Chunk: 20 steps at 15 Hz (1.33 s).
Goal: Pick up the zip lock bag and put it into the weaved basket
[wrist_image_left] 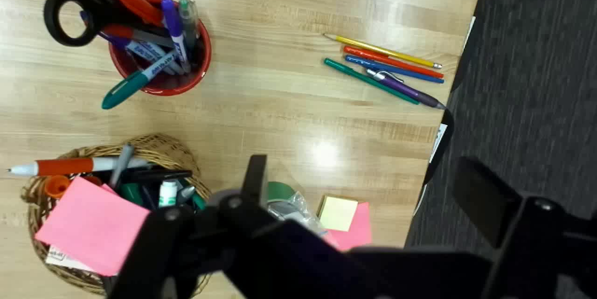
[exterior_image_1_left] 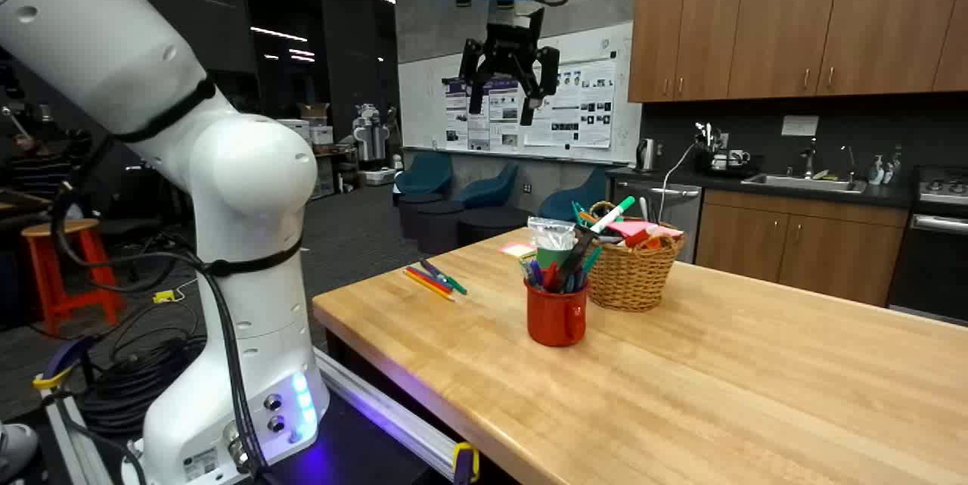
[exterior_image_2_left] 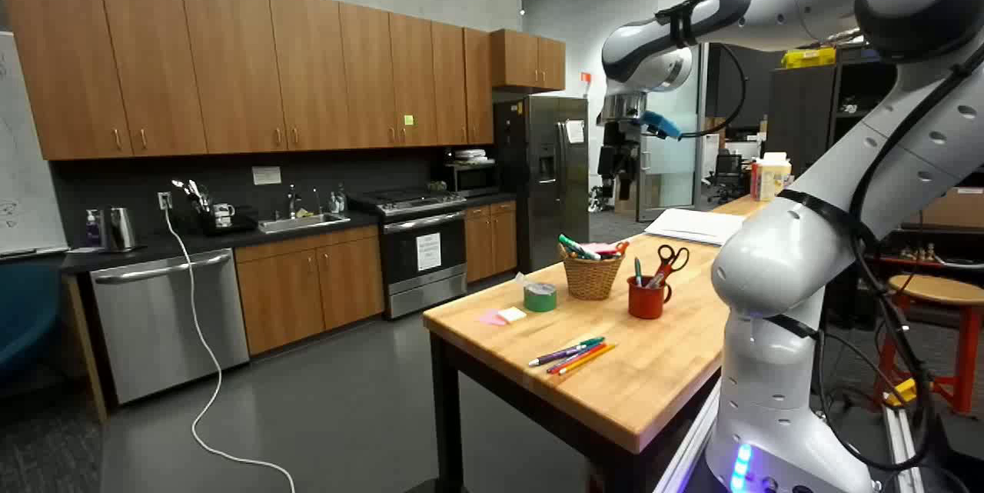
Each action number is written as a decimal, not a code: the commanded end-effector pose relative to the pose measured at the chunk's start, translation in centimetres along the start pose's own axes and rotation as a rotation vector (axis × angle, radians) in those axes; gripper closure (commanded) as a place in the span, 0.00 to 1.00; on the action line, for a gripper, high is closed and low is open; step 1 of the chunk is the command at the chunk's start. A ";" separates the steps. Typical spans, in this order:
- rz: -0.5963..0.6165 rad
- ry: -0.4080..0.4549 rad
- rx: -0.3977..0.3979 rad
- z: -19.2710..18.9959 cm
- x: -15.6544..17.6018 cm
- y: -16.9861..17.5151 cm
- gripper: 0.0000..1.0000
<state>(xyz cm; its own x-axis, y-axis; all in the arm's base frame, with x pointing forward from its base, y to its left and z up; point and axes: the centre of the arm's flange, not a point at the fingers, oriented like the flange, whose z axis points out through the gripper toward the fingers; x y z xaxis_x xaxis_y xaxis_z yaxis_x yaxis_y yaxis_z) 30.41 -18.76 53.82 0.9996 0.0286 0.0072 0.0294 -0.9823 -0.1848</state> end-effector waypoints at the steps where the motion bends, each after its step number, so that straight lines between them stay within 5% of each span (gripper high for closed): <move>1: 0.000 0.001 0.000 0.0 0.0 0.0 0.00; 13: -0.023 -0.002 -0.019 0.2 0.4 -0.2 0.00; 20: -0.206 0.000 -0.070 2.0 1.6 -1.7 0.00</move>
<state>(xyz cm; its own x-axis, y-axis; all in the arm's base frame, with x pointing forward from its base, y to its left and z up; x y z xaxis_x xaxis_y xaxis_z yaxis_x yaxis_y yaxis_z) 31.37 -17.36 53.13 0.9895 0.1428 0.0229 0.1446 -0.9779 -0.1513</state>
